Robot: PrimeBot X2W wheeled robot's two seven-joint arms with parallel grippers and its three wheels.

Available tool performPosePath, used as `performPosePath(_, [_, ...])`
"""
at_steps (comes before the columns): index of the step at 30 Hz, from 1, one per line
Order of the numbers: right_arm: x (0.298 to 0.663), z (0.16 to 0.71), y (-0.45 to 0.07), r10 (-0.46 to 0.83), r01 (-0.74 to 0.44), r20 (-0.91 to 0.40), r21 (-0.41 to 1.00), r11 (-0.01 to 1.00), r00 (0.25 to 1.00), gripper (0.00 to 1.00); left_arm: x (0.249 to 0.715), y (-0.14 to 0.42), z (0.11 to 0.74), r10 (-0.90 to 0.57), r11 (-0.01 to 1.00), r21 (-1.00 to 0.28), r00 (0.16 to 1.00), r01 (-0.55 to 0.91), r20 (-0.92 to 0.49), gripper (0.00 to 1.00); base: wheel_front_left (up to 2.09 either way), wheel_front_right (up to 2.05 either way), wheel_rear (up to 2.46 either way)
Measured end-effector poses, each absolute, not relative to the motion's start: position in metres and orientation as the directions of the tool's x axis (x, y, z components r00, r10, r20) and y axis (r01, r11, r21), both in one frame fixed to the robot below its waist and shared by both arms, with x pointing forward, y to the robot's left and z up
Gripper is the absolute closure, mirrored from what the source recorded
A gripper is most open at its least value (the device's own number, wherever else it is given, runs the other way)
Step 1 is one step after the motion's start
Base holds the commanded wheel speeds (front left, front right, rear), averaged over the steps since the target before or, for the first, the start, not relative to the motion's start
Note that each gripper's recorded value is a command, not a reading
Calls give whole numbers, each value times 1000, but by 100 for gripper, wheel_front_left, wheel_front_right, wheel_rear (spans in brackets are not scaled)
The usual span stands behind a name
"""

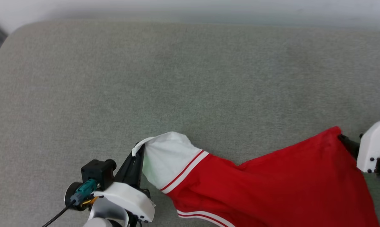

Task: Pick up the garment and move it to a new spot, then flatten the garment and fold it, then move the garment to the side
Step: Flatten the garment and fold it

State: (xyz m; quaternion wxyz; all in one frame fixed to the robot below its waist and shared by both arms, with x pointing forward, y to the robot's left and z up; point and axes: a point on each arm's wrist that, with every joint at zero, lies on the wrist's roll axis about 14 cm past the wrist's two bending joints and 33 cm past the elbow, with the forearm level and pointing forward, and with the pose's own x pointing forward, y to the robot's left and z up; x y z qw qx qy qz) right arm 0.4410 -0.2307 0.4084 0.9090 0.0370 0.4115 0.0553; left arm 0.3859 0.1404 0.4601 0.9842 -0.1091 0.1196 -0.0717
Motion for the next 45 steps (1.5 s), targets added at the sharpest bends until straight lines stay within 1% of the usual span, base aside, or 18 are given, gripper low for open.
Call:
performPosePath(5, [441,373,-201,186,-147,-856,130,980,482,0,393,146,451,-150,967,-235,961,94,-231,100,0,0,0])
performPosePath(8, [440,360,-194,193,-176,-895,131,976,402,0,393,152,445,-127,969,-236,961,68,-245,100,0,0,0])
performPosePath(10, [439,356,-192,189,-191,-911,125,974,366,0,392,155,440,-115,970,-235,960,54,-257,100,0,0,0])
performPosePath(11, [439,355,-192,190,-193,-914,127,973,357,60,391,156,438,-113,971,-235,959,50,-261,100,0,0,0])
performPosePath(12, [439,355,-192,191,-194,-916,128,973,353,100,391,156,438,-111,971,-236,959,48,-262,100,0,0,0])
performPosePath(14, [439,356,-191,193,-200,-916,128,971,352,100,391,156,437,-109,971,-236,959,46,-261,100,0,0,0])
performPosePath(17, [438,359,-187,203,-203,-906,135,970,370,100,390,156,438,-112,970,-239,959,48,-260,100,0,0,0])
performPosePath(20, [442,370,-189,194,-207,-882,113,972,429,100,390,157,442,-122,972,-225,961,65,-249,100,0,0,0])
performPosePath(23, [453,392,-190,189,-213,-825,85,973,532,100,400,164,457,-119,977,-198,972,79,-203,100,0,0,0])
performPosePath(27, [478,439,-196,173,-195,-694,48,980,699,100,421,175,491,-109,981,-175,988,90,-107,100,0,0,0])
performPosePath(29, [485,459,-200,159,-173,-629,40,984,761,100,434,177,514,-112,981,-166,993,103,-47,100,0,0,0])
performPosePath(33, [499,500,-207,134,-136,-504,33,990,853,100,465,183,560,-106,980,-160,992,115,64,100,0,0,0])
performPosePath(38, [521,549,-215,104,-106,-368,14,994,924,100,505,182,610,-114,977,-161,980,140,164,100,0,0,0])
performPosePath(45, [576,625,-210,100,-105,-148,-27,994,984,100,568,188,681,-95,983,-118,948,137,305,100,0,0,0])
